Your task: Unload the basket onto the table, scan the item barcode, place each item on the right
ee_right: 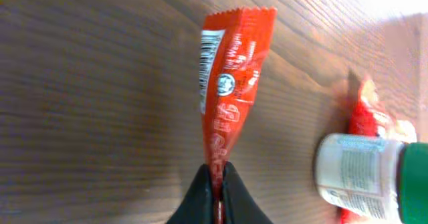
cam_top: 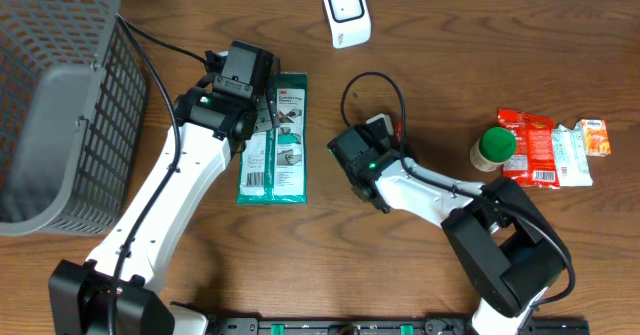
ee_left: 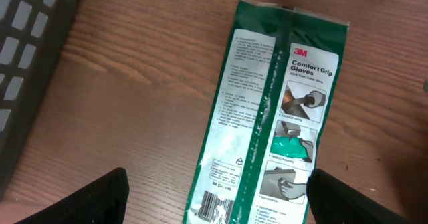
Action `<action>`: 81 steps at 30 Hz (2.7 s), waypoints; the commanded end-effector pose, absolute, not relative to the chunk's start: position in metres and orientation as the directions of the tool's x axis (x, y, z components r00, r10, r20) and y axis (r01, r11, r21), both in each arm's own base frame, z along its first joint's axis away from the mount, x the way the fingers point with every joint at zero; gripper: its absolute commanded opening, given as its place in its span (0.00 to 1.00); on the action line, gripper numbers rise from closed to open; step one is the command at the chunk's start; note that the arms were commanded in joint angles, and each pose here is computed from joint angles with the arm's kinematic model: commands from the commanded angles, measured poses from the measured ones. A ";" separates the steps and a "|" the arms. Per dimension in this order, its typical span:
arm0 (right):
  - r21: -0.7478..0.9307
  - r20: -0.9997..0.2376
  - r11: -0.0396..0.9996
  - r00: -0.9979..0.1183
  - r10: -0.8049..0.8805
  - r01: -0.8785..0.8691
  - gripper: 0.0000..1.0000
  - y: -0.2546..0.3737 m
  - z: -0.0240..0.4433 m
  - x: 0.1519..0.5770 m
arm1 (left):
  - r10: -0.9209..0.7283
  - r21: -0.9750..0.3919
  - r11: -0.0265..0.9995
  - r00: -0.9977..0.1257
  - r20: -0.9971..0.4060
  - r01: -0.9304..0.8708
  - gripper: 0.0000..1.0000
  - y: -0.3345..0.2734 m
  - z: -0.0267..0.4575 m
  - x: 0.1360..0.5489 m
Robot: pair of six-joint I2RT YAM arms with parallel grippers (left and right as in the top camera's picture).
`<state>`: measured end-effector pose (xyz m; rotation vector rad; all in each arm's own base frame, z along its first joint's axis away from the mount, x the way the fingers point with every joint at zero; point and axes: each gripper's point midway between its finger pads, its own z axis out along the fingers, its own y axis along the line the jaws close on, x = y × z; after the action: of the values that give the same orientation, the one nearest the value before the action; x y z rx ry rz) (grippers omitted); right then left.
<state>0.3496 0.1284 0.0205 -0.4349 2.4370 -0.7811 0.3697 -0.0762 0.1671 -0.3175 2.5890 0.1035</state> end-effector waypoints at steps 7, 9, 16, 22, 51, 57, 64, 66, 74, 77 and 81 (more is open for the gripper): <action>-0.459 -0.426 0.873 -0.823 -0.377 -0.163 0.11 0.157 0.005 0.342 | -0.203 0.023 0.967 -0.828 -0.523 -0.252 0.85 -0.071 0.171 0.369; -0.445 -0.424 0.879 -0.824 -0.375 -0.171 0.13 0.159 0.004 0.342 | -0.203 0.023 0.968 -0.828 -0.523 -0.252 0.85 -0.071 0.171 0.369; -0.384 -0.432 0.906 -0.832 -0.349 -0.180 0.18 0.169 0.000 0.340 | -0.203 0.023 0.968 -0.828 -0.523 -0.252 0.85 -0.071 0.171 0.369; -0.280 -0.476 0.938 -0.818 -0.322 -0.206 0.23 0.190 0.020 0.346 | -0.203 0.023 0.968 -0.828 -0.523 -0.252 0.85 -0.071 0.171 0.369; 0.030 -0.086 0.997 -0.994 -0.071 -0.074 0.01 0.142 -0.010 0.286 | -0.203 0.023 0.967 -0.828 -0.523 -0.252 0.85 -0.071 0.171 0.369; 0.053 -0.076 0.992 -0.991 -0.107 -0.111 0.01 0.152 -0.010 0.283 | -0.203 0.023 0.968 -0.828 -0.523 -0.252 0.85 -0.071 0.171 0.369; 0.183 -0.243 0.960 -0.956 -0.166 -0.214 0.01 0.176 0.052 0.323 | -0.203 0.023 0.968 -0.828 -0.523 -0.252 0.85 -0.071 0.171 0.369; 0.194 -0.297 0.959 -0.944 -0.145 -0.208 0.02 0.176 0.069 0.337 | -0.203 0.023 0.967 -0.828 -0.523 -0.252 0.85 -0.071 0.171 0.369; 0.088 -0.415 0.990 -0.908 -0.061 -0.107 0.03 0.150 0.072 0.376 | -0.203 0.023 0.967 -0.828 -0.523 -0.252 0.85 -0.071 0.171 0.369; 0.073 -0.420 0.993 -0.906 -0.055 -0.094 0.03 0.150 0.060 0.383 | -0.203 0.023 0.968 -0.828 -0.523 -0.252 0.85 -0.071 0.171 0.369; 0.064 -0.391 0.994 -0.918 -0.060 -0.092 0.05 0.151 0.037 0.386 | -0.203 0.023 0.967 -0.828 -0.523 -0.252 0.85 -0.071 0.171 0.369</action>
<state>0.3872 0.1583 0.0593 -0.1361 2.6958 0.1752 0.3698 -0.0762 0.1669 -0.3174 2.5893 0.1038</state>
